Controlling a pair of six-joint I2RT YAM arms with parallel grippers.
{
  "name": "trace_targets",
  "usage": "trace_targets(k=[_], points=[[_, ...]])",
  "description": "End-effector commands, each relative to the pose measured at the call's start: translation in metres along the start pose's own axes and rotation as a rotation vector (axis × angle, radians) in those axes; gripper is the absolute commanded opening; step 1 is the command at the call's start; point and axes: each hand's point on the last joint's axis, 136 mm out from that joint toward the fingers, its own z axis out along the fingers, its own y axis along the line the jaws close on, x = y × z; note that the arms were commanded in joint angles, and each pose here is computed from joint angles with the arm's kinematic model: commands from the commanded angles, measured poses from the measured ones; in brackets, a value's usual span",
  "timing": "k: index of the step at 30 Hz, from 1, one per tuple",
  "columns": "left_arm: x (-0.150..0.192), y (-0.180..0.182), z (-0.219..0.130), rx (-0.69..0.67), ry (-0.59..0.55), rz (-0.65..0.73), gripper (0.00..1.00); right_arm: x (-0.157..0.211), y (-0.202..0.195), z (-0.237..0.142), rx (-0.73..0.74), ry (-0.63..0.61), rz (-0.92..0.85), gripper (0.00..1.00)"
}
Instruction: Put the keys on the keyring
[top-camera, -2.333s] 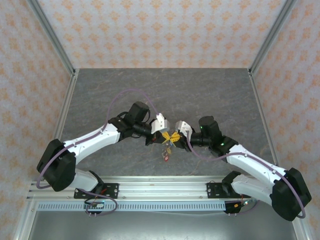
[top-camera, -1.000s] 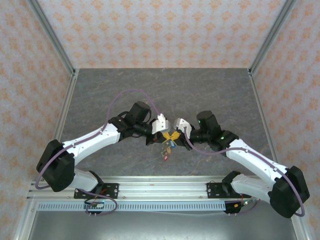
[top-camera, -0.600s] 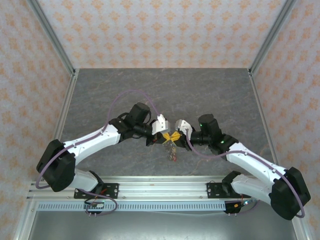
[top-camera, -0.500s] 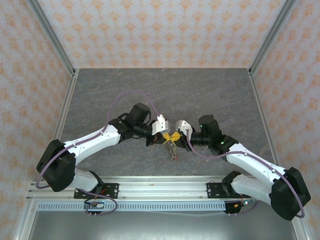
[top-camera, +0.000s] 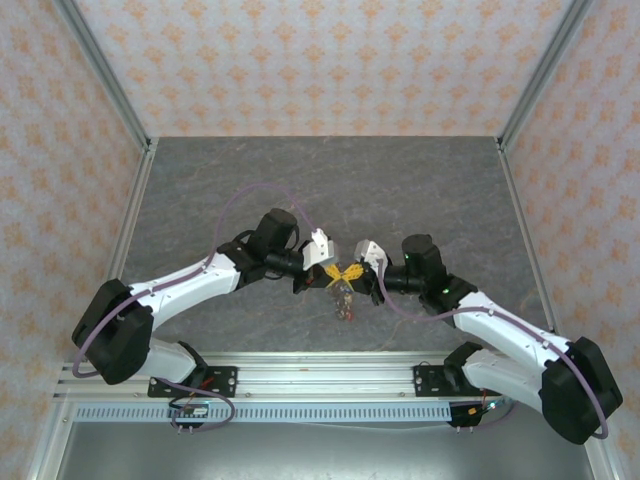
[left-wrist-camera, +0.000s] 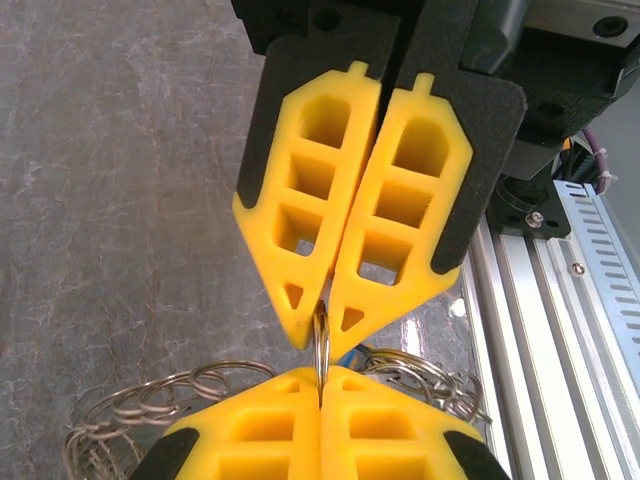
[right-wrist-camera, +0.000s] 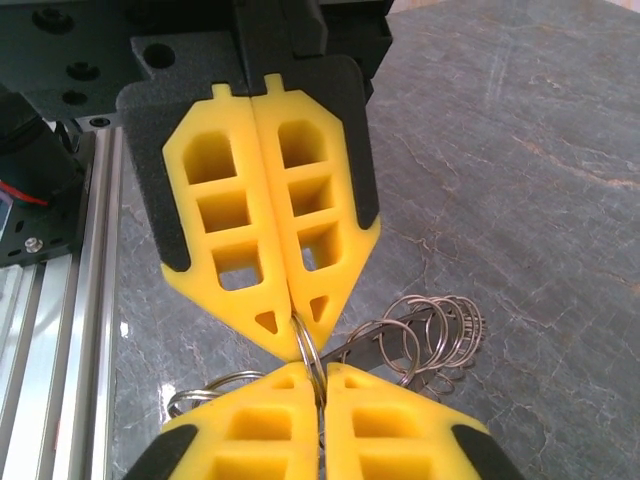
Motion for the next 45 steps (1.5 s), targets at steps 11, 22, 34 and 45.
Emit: trace_targets(k=[11, 22, 34, 45], points=[[-0.014, -0.011, -0.007, 0.014, 0.035, 0.079, 0.18, -0.022, 0.002, -0.004, -0.053, 0.054, -0.068, 0.0], [-0.022, -0.013, -0.004, 0.031, 0.048, 0.104, 0.12, -0.027, 0.004, -0.004, -0.074, 0.107, -0.087, 0.01], [-0.028, -0.02, -0.006, 0.054, -0.024, 0.094, 0.0, -0.022, -0.001, -0.005, -0.039, 0.059, -0.038, 0.13], [-0.032, -0.025, -0.012, 0.087, -0.073, 0.085, 0.0, -0.02, -0.005, -0.004, -0.014, 0.017, -0.042, 0.12]])
